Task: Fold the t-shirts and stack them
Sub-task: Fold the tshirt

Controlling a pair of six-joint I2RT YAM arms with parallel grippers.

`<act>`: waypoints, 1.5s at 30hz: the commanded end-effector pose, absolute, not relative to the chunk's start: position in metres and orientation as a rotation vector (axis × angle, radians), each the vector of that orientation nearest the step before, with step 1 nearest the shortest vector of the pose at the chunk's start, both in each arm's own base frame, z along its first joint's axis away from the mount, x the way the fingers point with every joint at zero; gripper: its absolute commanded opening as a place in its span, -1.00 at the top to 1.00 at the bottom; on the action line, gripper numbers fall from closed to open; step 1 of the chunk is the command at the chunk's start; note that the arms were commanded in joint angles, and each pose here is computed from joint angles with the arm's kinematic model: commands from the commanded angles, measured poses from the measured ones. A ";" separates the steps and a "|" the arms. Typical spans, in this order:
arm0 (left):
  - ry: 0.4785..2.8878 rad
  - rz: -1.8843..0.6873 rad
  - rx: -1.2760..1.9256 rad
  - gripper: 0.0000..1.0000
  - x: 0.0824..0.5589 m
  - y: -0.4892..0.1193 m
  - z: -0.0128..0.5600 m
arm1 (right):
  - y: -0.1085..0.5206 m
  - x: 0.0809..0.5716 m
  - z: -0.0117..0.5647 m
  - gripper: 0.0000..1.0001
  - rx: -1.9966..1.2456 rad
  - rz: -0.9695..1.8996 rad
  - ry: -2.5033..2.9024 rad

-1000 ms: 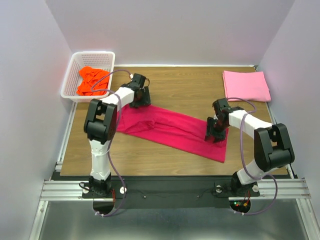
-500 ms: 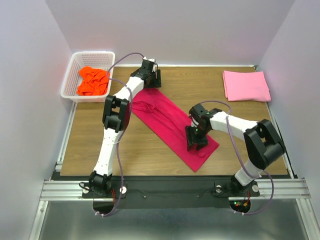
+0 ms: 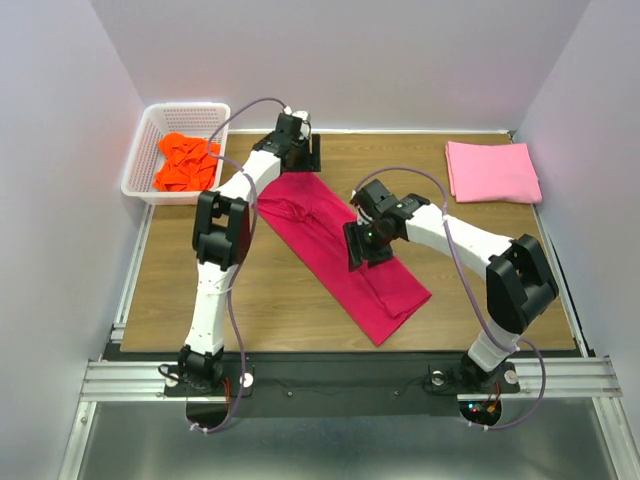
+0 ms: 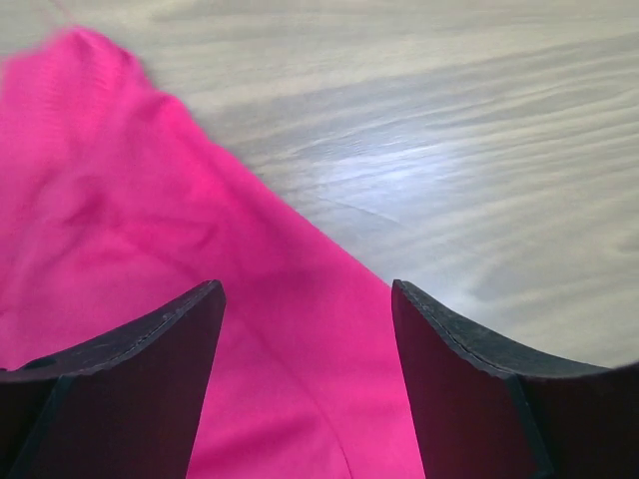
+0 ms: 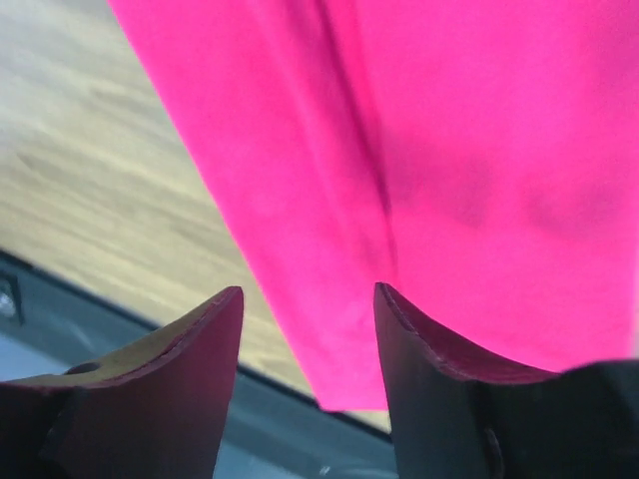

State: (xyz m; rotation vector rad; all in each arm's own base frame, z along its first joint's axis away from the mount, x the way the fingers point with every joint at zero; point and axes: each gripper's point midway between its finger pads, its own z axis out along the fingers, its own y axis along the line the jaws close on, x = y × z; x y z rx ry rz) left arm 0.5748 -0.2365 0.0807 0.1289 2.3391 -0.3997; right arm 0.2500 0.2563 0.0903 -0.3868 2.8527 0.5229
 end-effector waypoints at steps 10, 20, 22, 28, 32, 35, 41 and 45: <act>2.323 -0.286 -0.019 -0.34 0.487 -0.188 0.150 | 0.235 0.300 0.095 0.01 -0.440 0.343 2.760; 2.435 -0.155 -0.114 -0.30 0.476 -0.176 0.089 | 0.228 0.299 0.082 0.02 -0.467 0.290 2.777; 2.444 -0.149 -0.123 -0.30 0.475 -0.176 0.083 | 0.228 0.299 0.081 0.02 -0.468 0.293 2.777; 2.497 -0.142 -0.180 -0.29 0.462 -0.174 0.058 | 0.224 0.297 0.076 0.02 -0.468 0.281 2.788; 2.510 -0.155 -0.205 -0.20 0.445 -0.170 0.057 | 0.222 0.298 0.077 0.02 -0.466 0.272 2.781; 2.539 -0.150 -0.220 -0.19 0.425 -0.163 0.047 | 0.222 0.299 0.076 0.02 -0.463 0.269 2.782; 2.532 -0.156 -0.245 -0.19 0.408 -0.156 0.053 | 0.225 0.303 0.076 0.02 -0.466 0.278 2.779; 2.534 -0.140 -0.244 -0.19 0.403 -0.153 0.054 | 0.225 0.304 0.075 0.02 -0.470 0.273 2.779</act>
